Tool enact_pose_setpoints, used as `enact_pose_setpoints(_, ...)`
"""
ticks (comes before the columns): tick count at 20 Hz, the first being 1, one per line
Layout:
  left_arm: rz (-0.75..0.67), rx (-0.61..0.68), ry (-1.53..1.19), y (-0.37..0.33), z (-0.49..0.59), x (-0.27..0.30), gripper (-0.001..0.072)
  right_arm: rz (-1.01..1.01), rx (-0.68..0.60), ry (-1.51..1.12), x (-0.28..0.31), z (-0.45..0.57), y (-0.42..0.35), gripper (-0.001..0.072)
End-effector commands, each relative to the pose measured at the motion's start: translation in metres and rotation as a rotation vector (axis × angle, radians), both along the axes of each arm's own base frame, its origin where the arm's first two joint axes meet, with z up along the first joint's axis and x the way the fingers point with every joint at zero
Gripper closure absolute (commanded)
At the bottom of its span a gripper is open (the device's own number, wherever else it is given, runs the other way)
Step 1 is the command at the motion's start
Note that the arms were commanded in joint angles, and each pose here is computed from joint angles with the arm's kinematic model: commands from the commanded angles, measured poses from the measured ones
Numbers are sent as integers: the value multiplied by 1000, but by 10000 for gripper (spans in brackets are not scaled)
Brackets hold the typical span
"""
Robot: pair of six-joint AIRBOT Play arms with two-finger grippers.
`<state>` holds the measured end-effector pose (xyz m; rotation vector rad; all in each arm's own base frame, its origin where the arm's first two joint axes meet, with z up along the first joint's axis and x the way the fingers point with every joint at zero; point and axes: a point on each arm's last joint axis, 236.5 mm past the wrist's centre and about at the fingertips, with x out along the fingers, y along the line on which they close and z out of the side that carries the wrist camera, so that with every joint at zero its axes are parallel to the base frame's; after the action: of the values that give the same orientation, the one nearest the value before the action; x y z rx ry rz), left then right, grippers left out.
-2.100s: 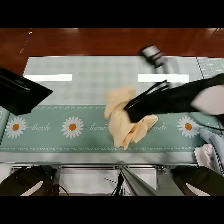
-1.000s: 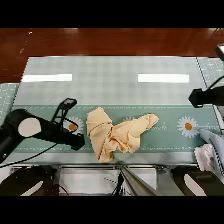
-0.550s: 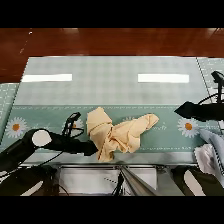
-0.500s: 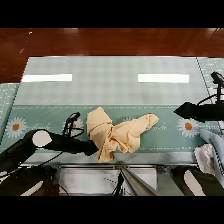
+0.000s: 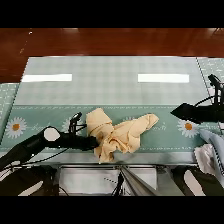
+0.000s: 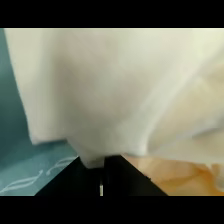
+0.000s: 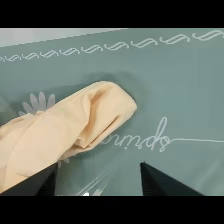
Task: Fold the shirts.
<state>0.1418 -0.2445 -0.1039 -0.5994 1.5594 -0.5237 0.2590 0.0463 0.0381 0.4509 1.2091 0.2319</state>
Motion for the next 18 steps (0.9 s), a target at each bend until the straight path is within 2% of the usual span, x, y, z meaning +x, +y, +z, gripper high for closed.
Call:
enact_pose_setpoints(1, -24, -14, 31, -4, -8, -6, 680, 14, 30, 26, -7, -2, 7, 137)
enact_pose_setpoints(3, -60, -28, 32, -6, -4, -12, 680, 12, 79, 69, -16, -16, 17, 137)
enact_pose_setpoints(6, -81, -35, 39, -7, -3, -16, 681, 5, 237, 151, -38, -45, 53, 137)
enact_pose_setpoints(9, -82, -35, 39, -7, -3, -16, 681, 27, 299, 189, -56, -75, 88, 137)
enact_pose_setpoints(15, -81, -35, 40, -7, -3, -17, 681, -29, 261, 98, -41, -96, 121, 139)
enact_pose_setpoints(18, -81, -35, 39, -7, -3, -16, 681, -58, 261, 38, -29, -92, 133, 177)
